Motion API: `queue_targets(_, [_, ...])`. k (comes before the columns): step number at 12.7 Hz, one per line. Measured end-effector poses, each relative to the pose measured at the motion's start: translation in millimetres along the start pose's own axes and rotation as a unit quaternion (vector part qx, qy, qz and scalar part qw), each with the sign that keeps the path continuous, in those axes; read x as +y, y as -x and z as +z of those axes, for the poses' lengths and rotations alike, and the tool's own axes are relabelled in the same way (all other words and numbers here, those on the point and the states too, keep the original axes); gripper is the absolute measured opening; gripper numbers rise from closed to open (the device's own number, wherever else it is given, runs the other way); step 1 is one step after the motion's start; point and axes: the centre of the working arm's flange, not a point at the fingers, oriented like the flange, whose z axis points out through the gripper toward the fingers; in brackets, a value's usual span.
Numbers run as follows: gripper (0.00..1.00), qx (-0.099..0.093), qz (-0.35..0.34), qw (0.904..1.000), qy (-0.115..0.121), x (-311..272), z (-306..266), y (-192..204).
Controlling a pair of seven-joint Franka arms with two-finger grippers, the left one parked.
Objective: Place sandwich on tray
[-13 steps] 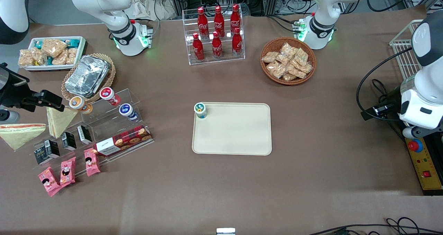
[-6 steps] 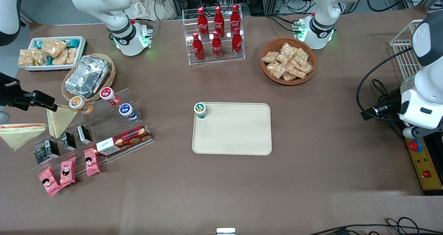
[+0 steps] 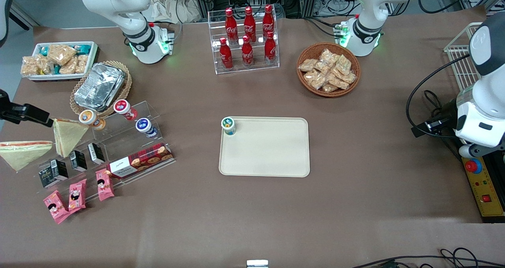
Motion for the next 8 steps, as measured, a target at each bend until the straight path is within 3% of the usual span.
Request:
queue_targets(5, [0.99, 0.003, 0.134, 0.991, 0.002, 45.0, -1.5, -1.4])
queue_targets(8, [0.99, 0.007, 0.252, 0.9677, 0.003, 72.6, 4.7, -6.4])
